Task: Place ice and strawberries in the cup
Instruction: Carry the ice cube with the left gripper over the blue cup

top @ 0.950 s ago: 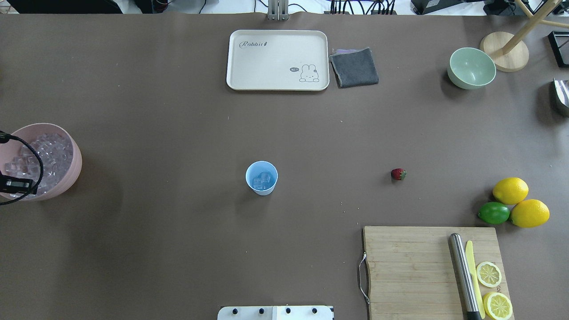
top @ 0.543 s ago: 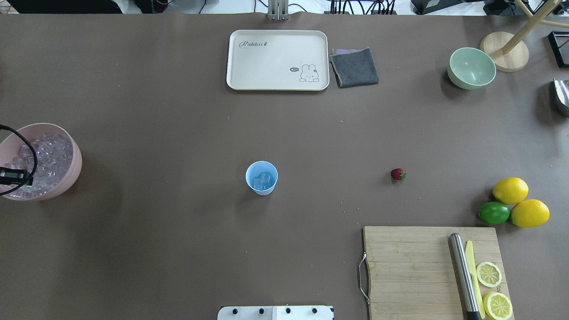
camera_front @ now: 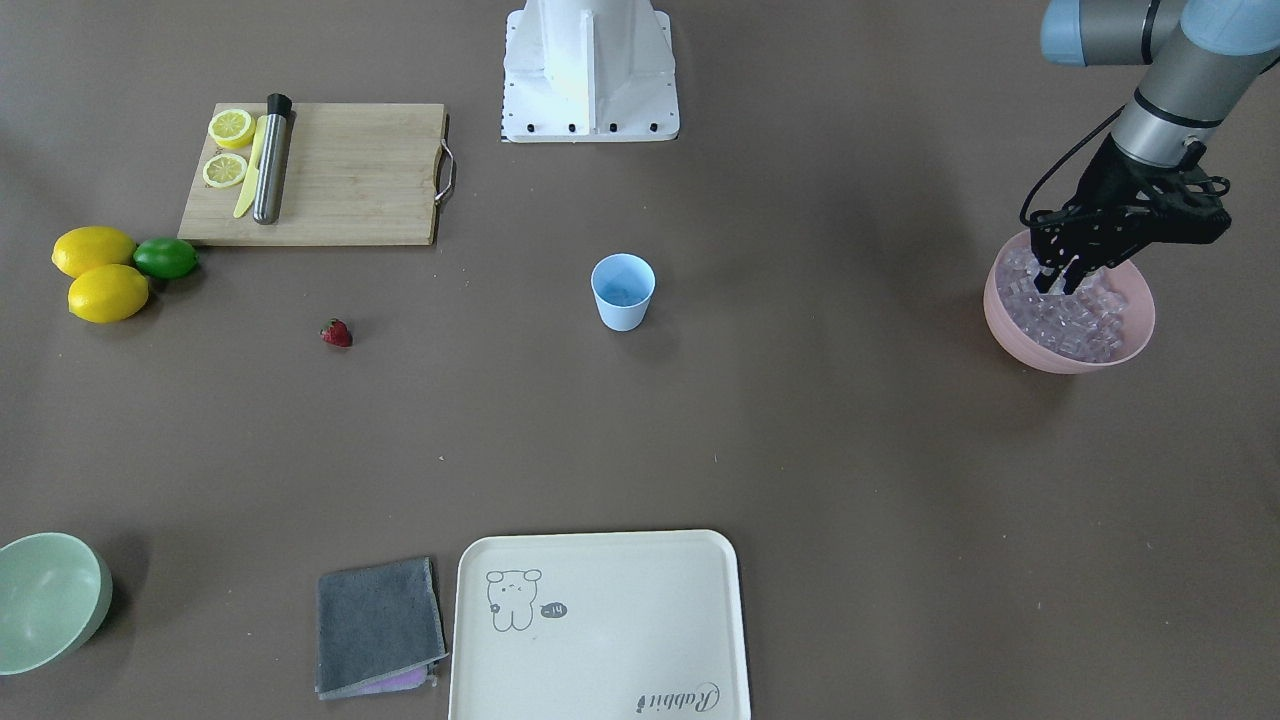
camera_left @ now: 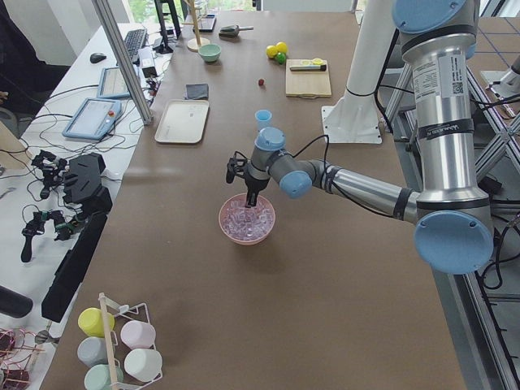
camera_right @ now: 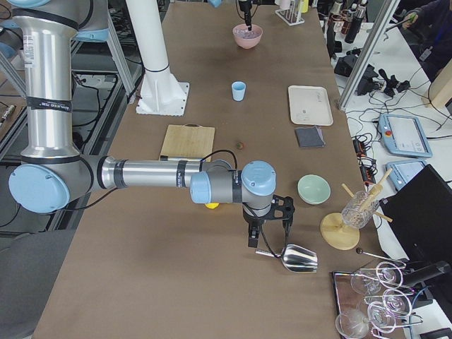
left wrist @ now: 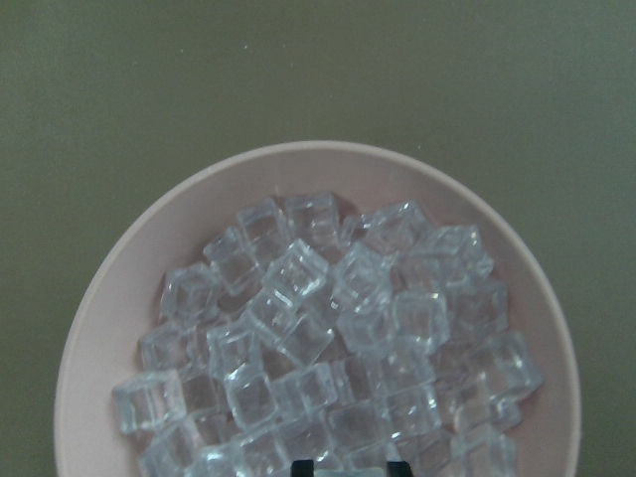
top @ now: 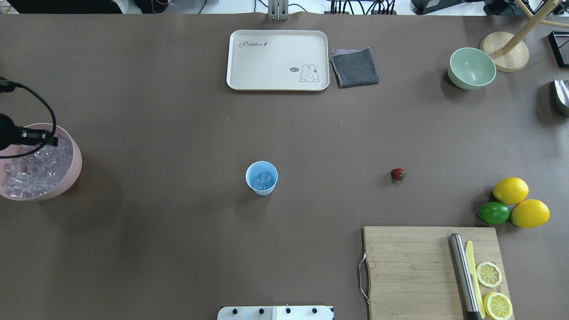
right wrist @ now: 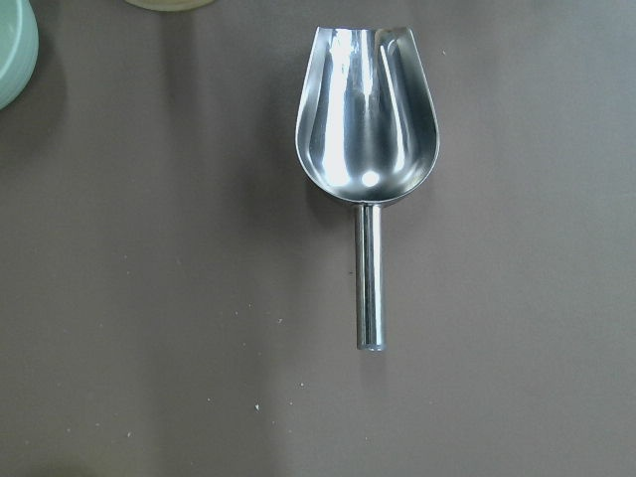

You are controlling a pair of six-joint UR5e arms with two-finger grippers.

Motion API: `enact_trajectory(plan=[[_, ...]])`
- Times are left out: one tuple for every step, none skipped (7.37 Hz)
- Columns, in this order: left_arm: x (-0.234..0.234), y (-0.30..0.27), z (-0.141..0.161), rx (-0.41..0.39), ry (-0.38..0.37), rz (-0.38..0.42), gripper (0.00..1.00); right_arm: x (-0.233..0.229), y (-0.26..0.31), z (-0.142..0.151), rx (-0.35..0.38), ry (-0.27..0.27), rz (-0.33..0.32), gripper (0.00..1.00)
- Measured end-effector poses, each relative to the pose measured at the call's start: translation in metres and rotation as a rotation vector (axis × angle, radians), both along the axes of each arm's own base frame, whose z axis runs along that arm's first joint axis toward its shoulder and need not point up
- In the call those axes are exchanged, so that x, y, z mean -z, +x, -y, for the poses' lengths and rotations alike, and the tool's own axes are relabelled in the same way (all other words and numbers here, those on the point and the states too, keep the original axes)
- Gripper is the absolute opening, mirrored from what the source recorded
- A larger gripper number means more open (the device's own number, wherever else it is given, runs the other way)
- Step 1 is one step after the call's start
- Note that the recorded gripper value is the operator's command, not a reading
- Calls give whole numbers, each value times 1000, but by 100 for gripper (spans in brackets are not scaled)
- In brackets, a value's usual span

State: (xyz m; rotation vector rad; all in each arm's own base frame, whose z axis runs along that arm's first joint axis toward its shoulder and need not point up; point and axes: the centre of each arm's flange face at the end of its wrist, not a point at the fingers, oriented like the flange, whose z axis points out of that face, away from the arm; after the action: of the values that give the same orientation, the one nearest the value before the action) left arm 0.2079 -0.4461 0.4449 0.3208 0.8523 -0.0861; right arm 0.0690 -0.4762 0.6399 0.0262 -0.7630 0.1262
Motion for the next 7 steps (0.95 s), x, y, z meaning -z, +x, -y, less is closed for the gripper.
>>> enact_trajectory(plan=[[41, 22, 22, 45, -11, -70, 0, -1, 0, -2, 1, -2, 1, 100], [83, 54, 34, 82, -39, -144, 0, 0, 0, -1, 1, -1, 3, 100], [118, 96, 28, 94, -57, -197, 0, 2, -1, 1, 1, 3, 5, 100], [147, 144, 9, 95, -70, -233, 0, 3, -1, 3, 2, 6, 7, 100], [176, 188, -12, 90, -82, -261, 0, 3, -2, 3, 3, 7, 8, 100], [208, 224, -31, 86, -99, -275, 0, 4, -2, 4, 3, 7, 8, 100], [238, 247, -43, 82, -113, -277, 0, 4, -2, 4, 3, 8, 8, 100]])
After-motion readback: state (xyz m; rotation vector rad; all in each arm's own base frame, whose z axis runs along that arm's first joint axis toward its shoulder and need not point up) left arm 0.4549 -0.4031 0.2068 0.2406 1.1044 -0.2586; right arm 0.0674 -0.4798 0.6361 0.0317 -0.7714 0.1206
